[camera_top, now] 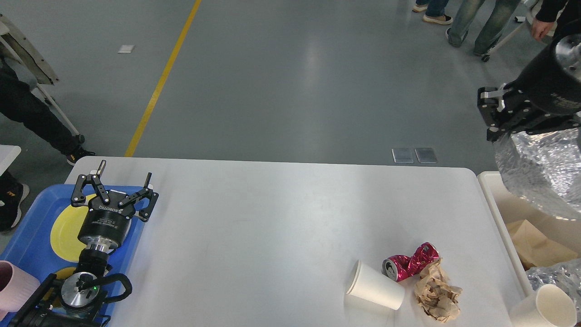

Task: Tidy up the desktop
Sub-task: 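Lift the foil and drop it into the white bin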

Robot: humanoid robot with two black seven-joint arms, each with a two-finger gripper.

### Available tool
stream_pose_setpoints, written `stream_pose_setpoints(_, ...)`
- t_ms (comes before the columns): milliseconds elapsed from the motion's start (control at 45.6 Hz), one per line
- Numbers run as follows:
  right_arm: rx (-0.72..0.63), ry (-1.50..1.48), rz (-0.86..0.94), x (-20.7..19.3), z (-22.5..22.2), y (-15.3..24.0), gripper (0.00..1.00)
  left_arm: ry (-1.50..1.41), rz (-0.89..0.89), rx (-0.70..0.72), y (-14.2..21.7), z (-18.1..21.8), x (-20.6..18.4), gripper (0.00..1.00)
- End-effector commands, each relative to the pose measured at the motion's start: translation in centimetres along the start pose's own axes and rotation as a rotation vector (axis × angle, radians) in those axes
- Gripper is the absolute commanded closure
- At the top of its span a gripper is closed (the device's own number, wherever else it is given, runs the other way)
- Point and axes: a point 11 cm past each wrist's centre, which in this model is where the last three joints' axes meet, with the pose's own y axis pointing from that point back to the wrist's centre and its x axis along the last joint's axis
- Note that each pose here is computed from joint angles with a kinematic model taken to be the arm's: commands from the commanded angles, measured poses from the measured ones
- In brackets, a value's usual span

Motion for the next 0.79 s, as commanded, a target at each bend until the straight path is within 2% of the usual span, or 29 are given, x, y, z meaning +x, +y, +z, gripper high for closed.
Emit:
stream_pose_setpoints(0, -0.047, -0.143, 0.088, 1.4, 5.6, -3.1, 1.0, -0.001, 0.0, 0.0, 0.0, 0.0, 0.0, 0.03)
stream_pose_setpoints(219, -0.199, -0.335, 0.188, 2.0, 17.3, -13.0, 1.0, 0.0, 0.0, -0.001, 0.0, 0.0, 0.0, 0.03)
stream_pose_setpoints(329, -0.262, -0.359, 0.254, 0.7, 20.7, -18.5, 1.0, -0.001, 0.0, 0.0, 0.0, 0.0, 0.0, 0.03)
stream_pose_setpoints(504, -0.366, -0.367, 0.374, -1.9, 26.4, -25.1, 1.0, -0.001, 0.0, 0.0, 0.0, 0.0, 0.0, 0.03)
stream_pose_setpoints(636, -0.365, -0.342, 0.429, -5.9, 26.4, -31.0, 1.0, 0.0, 0.0, -0.001, 0.0, 0.0, 0.0, 0.03)
stream_pose_setpoints(767, -0.362, -0.339, 0.464, -8.8, 25.9, -33.3, 1.0, -0.001, 0.0, 0.0, 0.0, 0.0, 0.0, 0.03)
